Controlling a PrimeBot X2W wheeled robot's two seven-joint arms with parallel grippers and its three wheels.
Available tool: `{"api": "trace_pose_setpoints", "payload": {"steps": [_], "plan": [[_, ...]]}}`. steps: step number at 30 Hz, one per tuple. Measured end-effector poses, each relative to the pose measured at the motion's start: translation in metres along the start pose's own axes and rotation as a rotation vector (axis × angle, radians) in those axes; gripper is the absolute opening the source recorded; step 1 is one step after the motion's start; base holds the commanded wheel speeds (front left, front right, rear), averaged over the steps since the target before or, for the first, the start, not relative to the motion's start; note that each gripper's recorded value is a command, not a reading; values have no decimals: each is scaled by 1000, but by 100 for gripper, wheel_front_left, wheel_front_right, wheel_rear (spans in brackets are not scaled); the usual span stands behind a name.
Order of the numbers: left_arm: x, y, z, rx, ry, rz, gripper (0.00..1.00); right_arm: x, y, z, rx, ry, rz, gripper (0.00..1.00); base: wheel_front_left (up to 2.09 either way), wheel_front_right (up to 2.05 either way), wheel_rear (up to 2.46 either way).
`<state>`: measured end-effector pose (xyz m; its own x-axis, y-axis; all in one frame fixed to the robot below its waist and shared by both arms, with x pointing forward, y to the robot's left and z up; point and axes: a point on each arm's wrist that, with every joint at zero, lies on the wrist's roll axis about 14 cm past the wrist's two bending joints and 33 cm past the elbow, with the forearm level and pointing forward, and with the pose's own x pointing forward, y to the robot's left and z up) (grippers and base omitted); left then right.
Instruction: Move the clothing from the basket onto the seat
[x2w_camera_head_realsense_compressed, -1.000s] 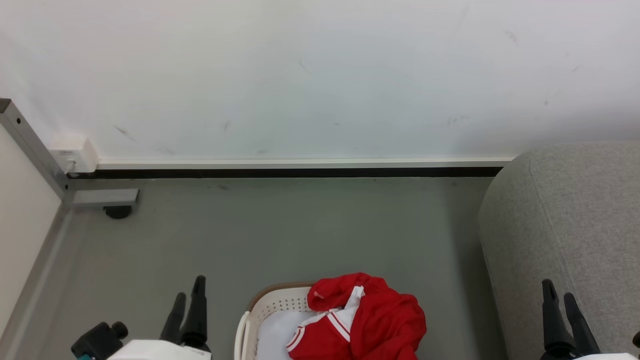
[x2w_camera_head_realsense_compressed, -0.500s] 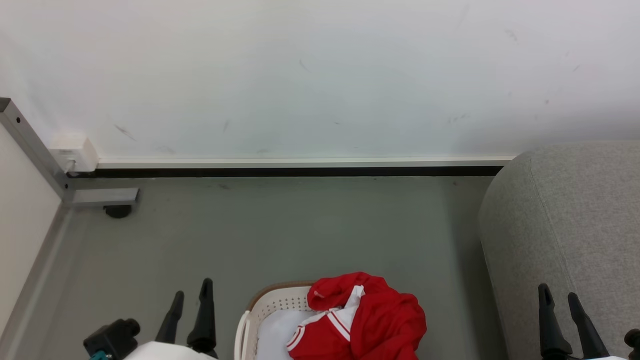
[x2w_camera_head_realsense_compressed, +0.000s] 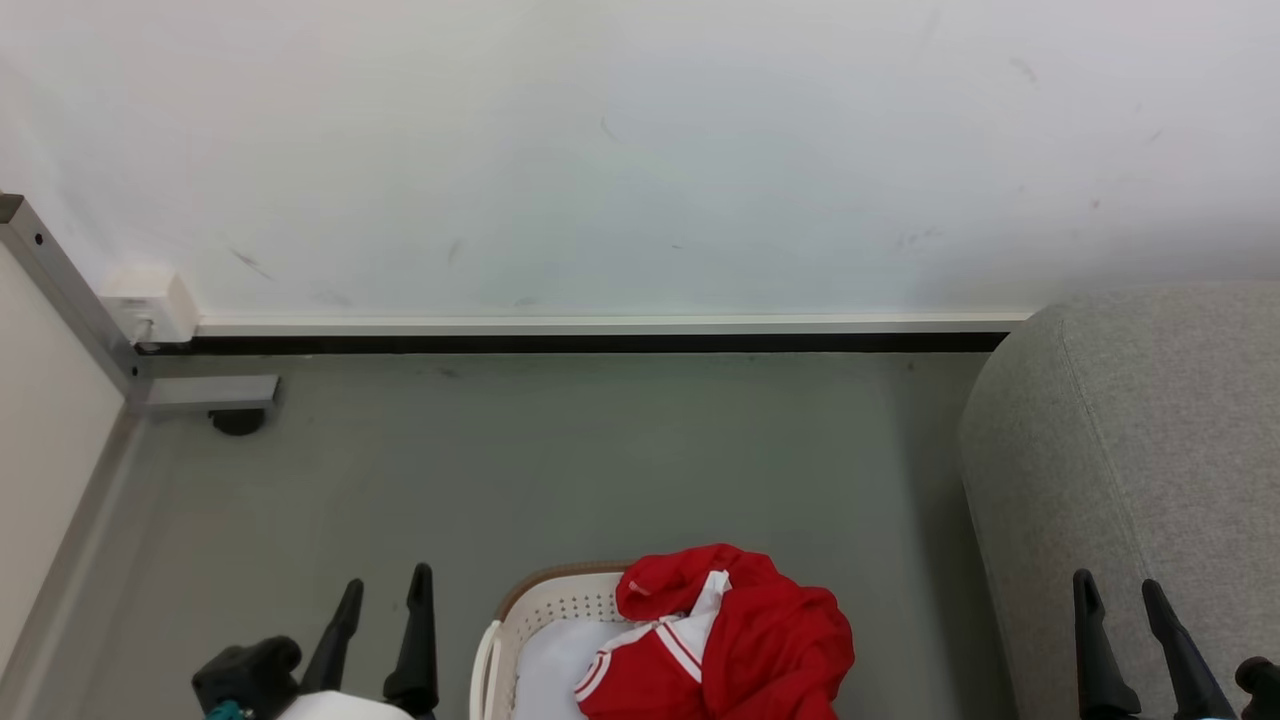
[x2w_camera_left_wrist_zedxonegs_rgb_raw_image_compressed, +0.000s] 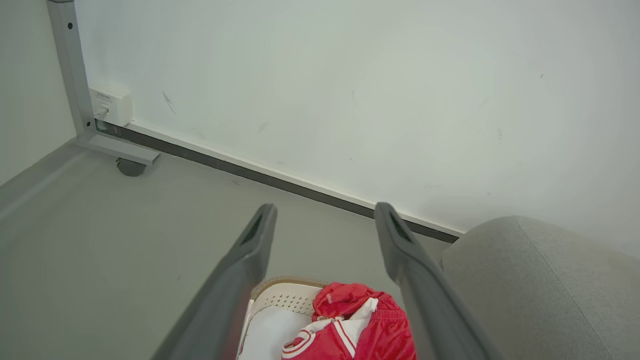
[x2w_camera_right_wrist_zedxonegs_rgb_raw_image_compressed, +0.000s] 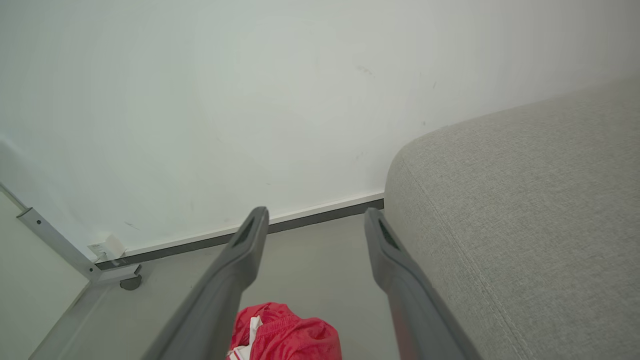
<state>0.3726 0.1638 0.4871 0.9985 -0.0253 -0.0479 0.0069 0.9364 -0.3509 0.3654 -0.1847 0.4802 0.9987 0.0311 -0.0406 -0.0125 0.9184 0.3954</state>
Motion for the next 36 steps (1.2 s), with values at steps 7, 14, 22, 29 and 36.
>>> {"api": "trace_pose_setpoints", "payload": {"steps": [7, 14, 22, 29, 36], "plan": [[0, -3, 3, 82, -15, -11, 100, -2, -2, -2, -71, 3, 5, 100, 0, 0, 0], [0, -7, 6, 155, -40, -28, 100, -4, -3, -4, -136, 6, 9, 100, 0, 0, 0], [1, -12, 6, 224, -52, -45, 100, -4, -4, -5, -198, 5, 16, 100, 0, 0, 0], [0, -14, 4, 277, -55, -58, 100, -7, -7, -9, -243, 14, 14, 100, 0, 0, 0], [0, -17, 3, 330, -63, -74, 100, -10, -13, -14, -286, 27, 4, 100, 0, 0, 0]]}}
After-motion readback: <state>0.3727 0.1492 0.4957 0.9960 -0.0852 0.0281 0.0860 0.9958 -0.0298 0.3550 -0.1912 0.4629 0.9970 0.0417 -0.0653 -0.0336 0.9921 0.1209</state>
